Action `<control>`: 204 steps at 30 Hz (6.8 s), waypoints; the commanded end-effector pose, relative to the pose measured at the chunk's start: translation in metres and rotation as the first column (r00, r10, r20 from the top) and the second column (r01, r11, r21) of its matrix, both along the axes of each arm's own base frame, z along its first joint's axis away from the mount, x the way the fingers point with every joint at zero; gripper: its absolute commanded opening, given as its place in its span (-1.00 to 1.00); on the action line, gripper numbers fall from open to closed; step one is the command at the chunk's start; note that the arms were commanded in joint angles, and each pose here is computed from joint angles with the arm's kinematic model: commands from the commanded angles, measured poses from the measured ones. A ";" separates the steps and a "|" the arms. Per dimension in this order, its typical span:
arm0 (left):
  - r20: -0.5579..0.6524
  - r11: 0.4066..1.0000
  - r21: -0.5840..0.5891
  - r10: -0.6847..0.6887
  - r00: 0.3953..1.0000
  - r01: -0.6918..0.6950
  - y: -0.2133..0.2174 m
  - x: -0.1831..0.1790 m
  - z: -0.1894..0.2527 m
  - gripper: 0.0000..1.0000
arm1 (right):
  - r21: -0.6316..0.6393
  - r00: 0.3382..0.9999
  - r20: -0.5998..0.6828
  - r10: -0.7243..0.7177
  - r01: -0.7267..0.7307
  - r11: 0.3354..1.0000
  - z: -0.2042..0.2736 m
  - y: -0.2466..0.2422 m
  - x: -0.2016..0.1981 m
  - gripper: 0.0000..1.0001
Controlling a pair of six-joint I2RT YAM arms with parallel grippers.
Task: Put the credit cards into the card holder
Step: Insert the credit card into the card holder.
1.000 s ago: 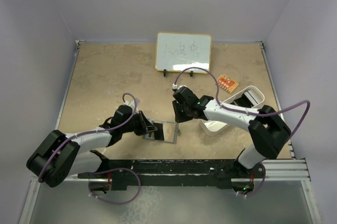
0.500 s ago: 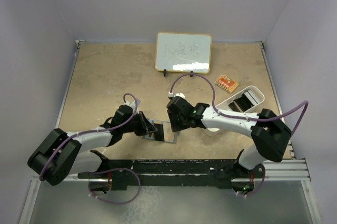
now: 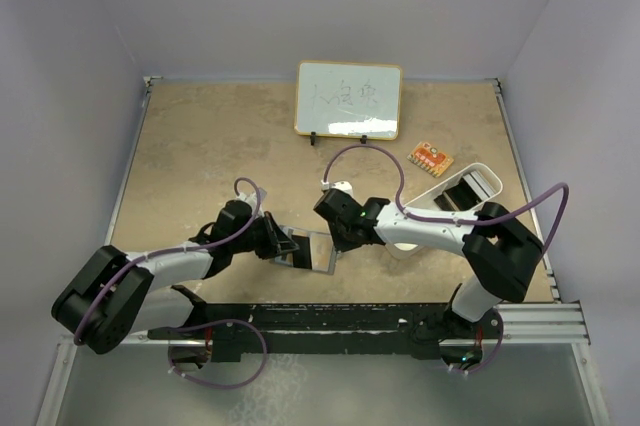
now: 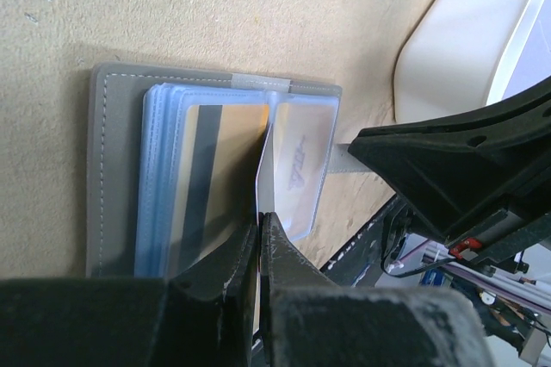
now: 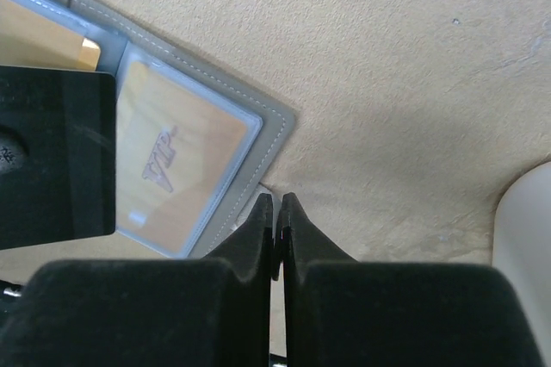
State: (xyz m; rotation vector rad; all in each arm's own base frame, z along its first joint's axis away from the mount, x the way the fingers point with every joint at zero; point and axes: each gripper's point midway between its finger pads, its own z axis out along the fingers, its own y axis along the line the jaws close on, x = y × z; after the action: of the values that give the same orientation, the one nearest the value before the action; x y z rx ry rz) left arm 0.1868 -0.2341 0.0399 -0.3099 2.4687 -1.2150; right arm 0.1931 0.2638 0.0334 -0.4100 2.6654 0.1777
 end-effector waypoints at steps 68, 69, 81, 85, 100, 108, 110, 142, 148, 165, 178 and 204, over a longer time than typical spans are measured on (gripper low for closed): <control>-0.041 0.997 0.063 0.037 0.998 -0.034 -0.003 0.025 -0.014 -1.00 | 0.053 0.990 0.033 0.137 -0.139 0.989 -0.018 0.001 0.019 -1.00; -0.042 0.997 0.058 0.049 0.998 -0.047 -0.002 0.025 -0.016 -1.00 | 0.061 0.991 0.032 0.129 -0.130 0.990 -0.019 0.002 0.019 -1.00; -0.011 0.994 0.068 0.088 0.996 -0.088 0.002 0.030 -0.008 -0.67 | 0.088 0.997 0.021 0.074 -0.075 0.993 -0.020 0.000 0.015 -1.00; -0.003 0.982 0.160 0.101 0.995 -0.100 0.014 0.031 -0.007 -0.40 | 0.085 0.997 0.029 0.076 -0.078 0.993 -0.016 0.000 0.017 -1.00; 0.008 0.981 0.165 0.101 0.995 -0.101 0.014 0.029 -0.001 -0.19 | 0.091 0.996 0.031 0.082 -0.084 0.992 -0.014 0.003 0.018 -1.00; 0.002 0.989 0.121 0.090 0.996 -0.090 -0.001 0.027 -0.001 -0.19 | 0.099 0.996 0.045 0.071 -0.075 0.992 -0.015 0.006 0.023 -1.00; -0.001 0.990 0.114 0.085 0.996 -0.084 -0.004 0.026 -0.001 -0.19 | 0.098 0.997 0.045 0.070 -0.074 0.992 -0.016 0.007 0.023 -1.00; 0.031 0.957 0.264 0.114 0.993 -0.118 0.009 0.024 0.009 -0.78 | 0.113 0.997 0.029 0.075 -0.078 0.991 -0.015 0.003 0.015 -1.00; 0.040 0.940 0.316 0.120 0.992 -0.126 0.017 0.025 0.004 -1.00 | 0.115 0.997 0.030 0.073 -0.076 0.990 -0.014 0.004 0.016 -1.00; -0.037 0.969 0.242 0.065 0.997 -0.054 -0.012 0.011 -0.015 -1.00 | 0.115 0.997 0.030 0.071 -0.074 0.991 -0.015 0.004 0.016 -1.00; -0.048 0.996 0.073 0.048 0.998 -0.044 -0.041 0.013 -0.001 -1.00 | 0.119 0.997 0.029 0.071 -0.074 0.990 -0.017 0.005 0.016 -1.00; 0.043 0.953 0.222 0.200 0.979 -0.205 0.018 0.036 0.021 -0.08 | 0.211 0.987 0.146 0.067 -0.097 0.973 0.061 0.020 0.032 -0.40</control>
State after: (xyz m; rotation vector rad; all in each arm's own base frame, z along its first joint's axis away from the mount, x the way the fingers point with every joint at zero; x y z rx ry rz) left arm 0.2135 -0.2225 0.0463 -0.5045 2.5060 -0.8749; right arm 0.2156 0.2632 0.0604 -0.4547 2.5444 0.3455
